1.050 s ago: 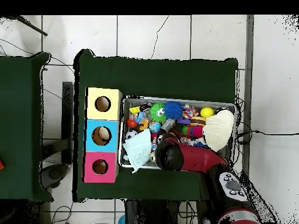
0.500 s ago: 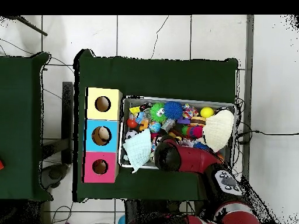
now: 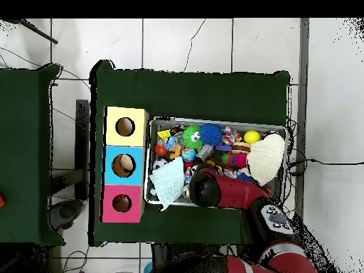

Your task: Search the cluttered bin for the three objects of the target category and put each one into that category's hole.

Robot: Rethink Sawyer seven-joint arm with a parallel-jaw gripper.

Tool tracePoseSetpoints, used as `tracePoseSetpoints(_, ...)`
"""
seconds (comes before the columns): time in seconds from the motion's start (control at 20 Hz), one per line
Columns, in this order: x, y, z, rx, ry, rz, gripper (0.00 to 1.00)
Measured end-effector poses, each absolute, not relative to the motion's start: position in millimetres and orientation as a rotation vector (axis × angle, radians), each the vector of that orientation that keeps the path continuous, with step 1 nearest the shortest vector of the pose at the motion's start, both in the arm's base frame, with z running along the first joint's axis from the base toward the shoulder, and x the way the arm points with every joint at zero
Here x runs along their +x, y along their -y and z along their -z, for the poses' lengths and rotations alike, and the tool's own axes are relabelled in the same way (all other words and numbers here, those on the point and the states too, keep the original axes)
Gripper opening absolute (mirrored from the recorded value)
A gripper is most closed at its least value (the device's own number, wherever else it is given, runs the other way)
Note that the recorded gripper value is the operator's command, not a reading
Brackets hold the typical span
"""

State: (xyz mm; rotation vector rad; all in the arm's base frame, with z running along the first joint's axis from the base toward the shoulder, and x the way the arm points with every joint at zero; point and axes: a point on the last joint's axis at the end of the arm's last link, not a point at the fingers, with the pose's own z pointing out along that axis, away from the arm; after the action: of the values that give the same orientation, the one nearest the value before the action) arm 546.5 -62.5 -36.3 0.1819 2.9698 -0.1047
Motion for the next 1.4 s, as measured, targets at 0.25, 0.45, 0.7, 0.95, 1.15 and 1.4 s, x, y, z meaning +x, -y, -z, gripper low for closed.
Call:
tracePoseSetpoints(0.25, 548.3, 63.2, 37.6, 0.182, -2.968, 0.106, 1.0)
tracePoseSetpoints(0.45, 548.4, 63.4, 38.9, 0.182, -2.968, 0.106, 1.0)
tracePoseSetpoints(0.7, 549.2, 63.7, 43.0, 0.182, -2.964, 0.105, 1.0)
tracePoseSetpoints(0.95, 552.8, 64.3, 44.4, 0.179, -2.939, 0.106, 0.0)
tracePoseSetpoints(1.15, 552.9, 64.2, 44.9, 0.179, -2.937, 0.106, 0.0)
tracePoseSetpoints(1.4, 552.9, 64.2, 45.0, 0.179, -2.937, 0.106, 0.0)
